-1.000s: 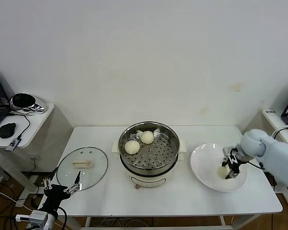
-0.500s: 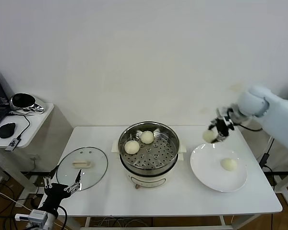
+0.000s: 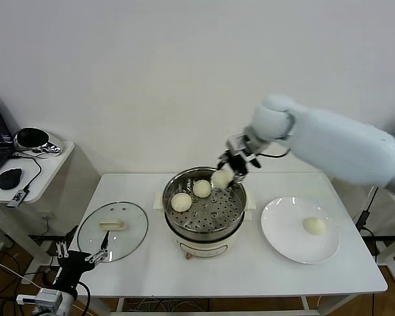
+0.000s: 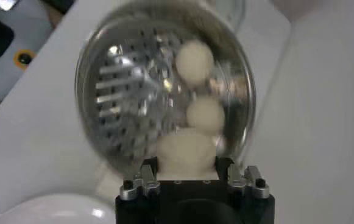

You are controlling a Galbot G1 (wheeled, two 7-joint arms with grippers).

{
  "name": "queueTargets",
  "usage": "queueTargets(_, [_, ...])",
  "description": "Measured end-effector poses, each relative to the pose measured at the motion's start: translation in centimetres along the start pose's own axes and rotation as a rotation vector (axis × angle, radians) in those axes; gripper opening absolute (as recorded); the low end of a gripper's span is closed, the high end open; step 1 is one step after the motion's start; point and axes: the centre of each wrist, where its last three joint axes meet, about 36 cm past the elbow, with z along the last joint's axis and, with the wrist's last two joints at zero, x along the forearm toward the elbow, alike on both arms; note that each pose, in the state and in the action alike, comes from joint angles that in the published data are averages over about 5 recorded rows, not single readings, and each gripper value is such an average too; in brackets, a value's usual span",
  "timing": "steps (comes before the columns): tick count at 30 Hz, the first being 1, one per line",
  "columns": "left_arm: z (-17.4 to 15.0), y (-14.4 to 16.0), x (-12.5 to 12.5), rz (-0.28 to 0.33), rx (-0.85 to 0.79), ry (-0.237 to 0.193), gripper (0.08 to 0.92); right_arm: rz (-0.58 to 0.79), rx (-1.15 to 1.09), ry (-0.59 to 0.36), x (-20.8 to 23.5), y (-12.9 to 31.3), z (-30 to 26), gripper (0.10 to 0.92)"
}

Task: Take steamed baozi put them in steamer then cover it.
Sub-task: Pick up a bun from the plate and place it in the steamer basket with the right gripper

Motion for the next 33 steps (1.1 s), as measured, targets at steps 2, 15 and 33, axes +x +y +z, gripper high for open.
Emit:
queueTargets(2, [0.0, 0.0, 0.0, -0.002, 0.002, -0.001, 0.823, -0.025, 0.058, -0.011, -1.2, -0.6, -1.1, 0.595])
queueTargets(15, [0.5, 0.0, -0.2, -0.009, 0.010, 0.007, 0.823, -0.177, 0.345, -0.020, -7.5, -0.7, -3.6, 0.602])
queueTargets(33, [0.7, -0.1, -0.1, -0.012, 0.015, 0.006, 0.823, -0.212, 0.500, -0.038, -9.6, -0.7, -5.1, 0.798])
